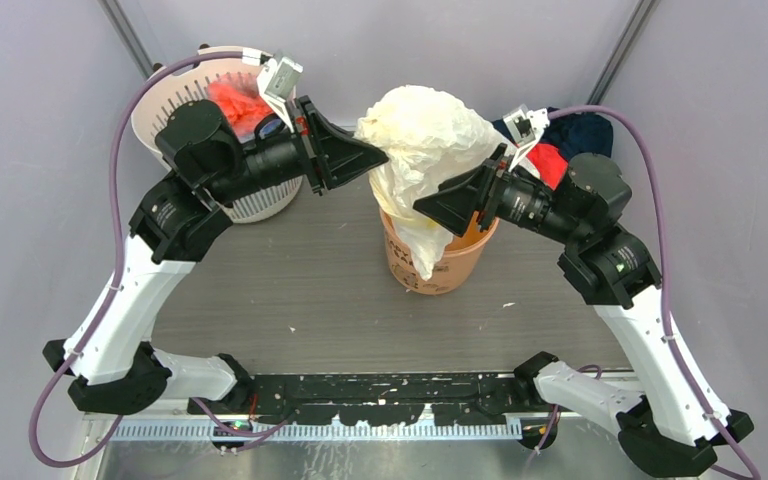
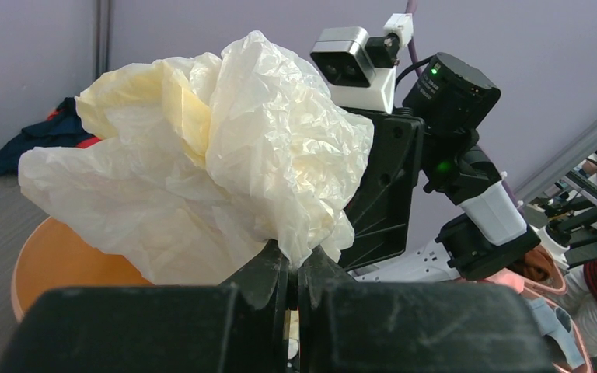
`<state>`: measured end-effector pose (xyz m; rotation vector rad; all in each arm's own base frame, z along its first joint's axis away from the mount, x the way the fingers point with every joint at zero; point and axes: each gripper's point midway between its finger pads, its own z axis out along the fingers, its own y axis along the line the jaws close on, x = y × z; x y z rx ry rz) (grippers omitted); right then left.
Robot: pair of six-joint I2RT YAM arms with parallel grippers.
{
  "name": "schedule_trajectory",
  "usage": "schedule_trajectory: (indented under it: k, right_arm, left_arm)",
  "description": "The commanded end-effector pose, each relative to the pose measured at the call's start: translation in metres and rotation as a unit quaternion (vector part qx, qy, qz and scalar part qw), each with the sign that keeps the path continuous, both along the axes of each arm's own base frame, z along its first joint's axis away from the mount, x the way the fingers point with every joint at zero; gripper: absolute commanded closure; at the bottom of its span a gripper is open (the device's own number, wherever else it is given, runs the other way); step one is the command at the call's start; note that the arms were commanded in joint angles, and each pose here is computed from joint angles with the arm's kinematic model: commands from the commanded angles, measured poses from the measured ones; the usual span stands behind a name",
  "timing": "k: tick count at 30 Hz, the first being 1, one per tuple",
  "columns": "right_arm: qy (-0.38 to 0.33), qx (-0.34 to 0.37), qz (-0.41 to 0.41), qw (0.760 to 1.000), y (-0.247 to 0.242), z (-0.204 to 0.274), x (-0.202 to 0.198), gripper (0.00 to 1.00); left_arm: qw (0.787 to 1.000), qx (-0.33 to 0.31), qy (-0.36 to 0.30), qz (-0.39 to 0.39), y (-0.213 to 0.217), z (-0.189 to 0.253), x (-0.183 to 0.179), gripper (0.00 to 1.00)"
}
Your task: Put the trash bags into the trash bin
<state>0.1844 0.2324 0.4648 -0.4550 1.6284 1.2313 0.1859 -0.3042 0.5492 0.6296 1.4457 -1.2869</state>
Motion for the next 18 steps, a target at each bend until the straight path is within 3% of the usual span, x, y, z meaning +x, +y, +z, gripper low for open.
schedule_trajectory:
  k: [1,6,9,11,15,18]
  right_arm:
    - [-0.005,-0.001,-0.019,1.000,-0.003,0.000,0.007,0.28]
    - [0.010,-0.007,-0.021,1.000,0.001,-0.008,0.014,0.50]
    - [0.009,-0.007,-0.024,1.000,0.000,-0.007,0.015,0.75]
    - [0.006,-0.006,-0.029,1.000,-0.002,-0.006,0.014,0.96]
    - [-0.005,-0.002,-0.043,0.999,-0.009,0.001,0.011,0.99]
    - [-0.013,0.007,-0.060,0.998,-0.015,0.008,0.011,0.99]
  left_arm:
    - [0.998,-0.041,-0.029,-0.031,0.005,0.026,-0.017,0.96]
    - [0.997,-0.050,-0.021,-0.063,-0.001,0.028,-0.023,0.96]
    - [0.996,-0.049,-0.020,-0.067,-0.001,0.027,-0.023,0.93]
    - [0.997,-0.043,-0.016,-0.057,0.001,0.023,-0.019,0.79]
    - [1.000,-0.016,-0.008,0.006,0.012,0.010,0.000,0.61]
    - [0.999,0.001,-0.002,0.051,0.021,0.000,0.011,0.56]
